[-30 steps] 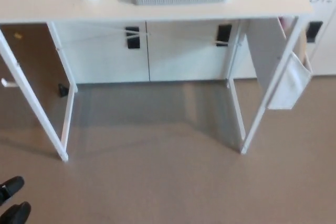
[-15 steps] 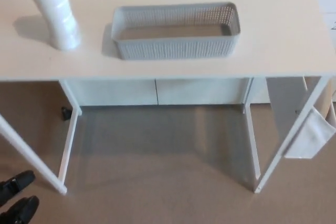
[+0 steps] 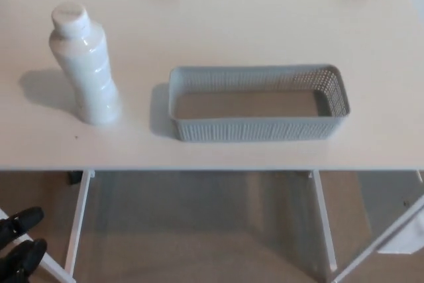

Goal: The robot walk up to a desk on which a bottle is kept on the left hand side and a container is kept on the right hand side. The robot uses its left hand to pick up the bottle and places it in the container.

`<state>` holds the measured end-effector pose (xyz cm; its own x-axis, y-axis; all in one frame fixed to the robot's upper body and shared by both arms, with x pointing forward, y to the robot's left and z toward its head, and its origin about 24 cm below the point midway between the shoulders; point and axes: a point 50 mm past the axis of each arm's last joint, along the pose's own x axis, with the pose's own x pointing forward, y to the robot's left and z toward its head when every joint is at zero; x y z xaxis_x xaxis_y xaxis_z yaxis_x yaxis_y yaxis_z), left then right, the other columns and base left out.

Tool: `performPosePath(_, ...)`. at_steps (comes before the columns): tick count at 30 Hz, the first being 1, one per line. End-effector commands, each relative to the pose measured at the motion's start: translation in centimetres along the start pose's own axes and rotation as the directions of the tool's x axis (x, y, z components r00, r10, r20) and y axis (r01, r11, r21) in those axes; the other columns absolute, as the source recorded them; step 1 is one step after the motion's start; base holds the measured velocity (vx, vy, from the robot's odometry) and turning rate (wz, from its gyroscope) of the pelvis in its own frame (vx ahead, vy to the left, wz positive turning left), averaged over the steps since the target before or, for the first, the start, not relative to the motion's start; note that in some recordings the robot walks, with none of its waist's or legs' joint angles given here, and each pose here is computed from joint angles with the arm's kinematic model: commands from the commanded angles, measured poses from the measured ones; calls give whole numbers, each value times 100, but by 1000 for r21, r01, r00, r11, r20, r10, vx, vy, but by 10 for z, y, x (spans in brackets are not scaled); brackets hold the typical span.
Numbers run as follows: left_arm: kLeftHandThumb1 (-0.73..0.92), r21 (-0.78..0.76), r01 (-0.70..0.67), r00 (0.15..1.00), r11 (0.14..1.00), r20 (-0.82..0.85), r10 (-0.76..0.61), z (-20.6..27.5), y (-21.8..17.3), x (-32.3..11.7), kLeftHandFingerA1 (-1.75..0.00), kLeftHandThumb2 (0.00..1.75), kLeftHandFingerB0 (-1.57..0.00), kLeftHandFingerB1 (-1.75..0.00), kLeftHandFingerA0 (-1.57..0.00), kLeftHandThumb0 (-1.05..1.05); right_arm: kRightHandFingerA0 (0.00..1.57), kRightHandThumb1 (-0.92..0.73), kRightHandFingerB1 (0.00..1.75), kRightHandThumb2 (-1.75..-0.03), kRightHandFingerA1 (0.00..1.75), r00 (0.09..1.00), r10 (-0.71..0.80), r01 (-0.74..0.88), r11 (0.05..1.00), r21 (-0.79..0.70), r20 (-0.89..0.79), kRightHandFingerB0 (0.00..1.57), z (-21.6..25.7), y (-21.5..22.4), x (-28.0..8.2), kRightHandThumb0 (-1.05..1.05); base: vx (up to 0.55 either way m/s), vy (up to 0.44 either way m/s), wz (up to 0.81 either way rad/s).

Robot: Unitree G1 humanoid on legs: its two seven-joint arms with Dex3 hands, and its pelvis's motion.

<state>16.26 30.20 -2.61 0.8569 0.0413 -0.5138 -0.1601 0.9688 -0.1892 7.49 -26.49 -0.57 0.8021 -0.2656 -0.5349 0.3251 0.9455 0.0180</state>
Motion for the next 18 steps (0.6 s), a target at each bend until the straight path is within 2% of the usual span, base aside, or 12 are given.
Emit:
performPosePath(1,63,18,1,1000,1000,-22,-1,2,1,2,-48,59,-62,-40,-74,-29,53,-70,32,-60,54,1000,-10,10,1000,1,14,19,2,-2,0,-15,168,-79,9)
performPosePath(10,68,75,18,999,997,-48,-14,4,1,3,-47,61,-65,-40,-75,-32,52,-66,33,-60,54,1000,-18,18,1000,10,13,20,-4,-7,6,-17,82,-146,2)
performPosePath(18,66,148,82,993,986,-97,-68,6,2,3,-46,60,-59,-39,-70,-35,52,-69,32,-60,53,1000,-16,16,1000,-8,16,19,-1,-4,4,-13,4,39,-2)
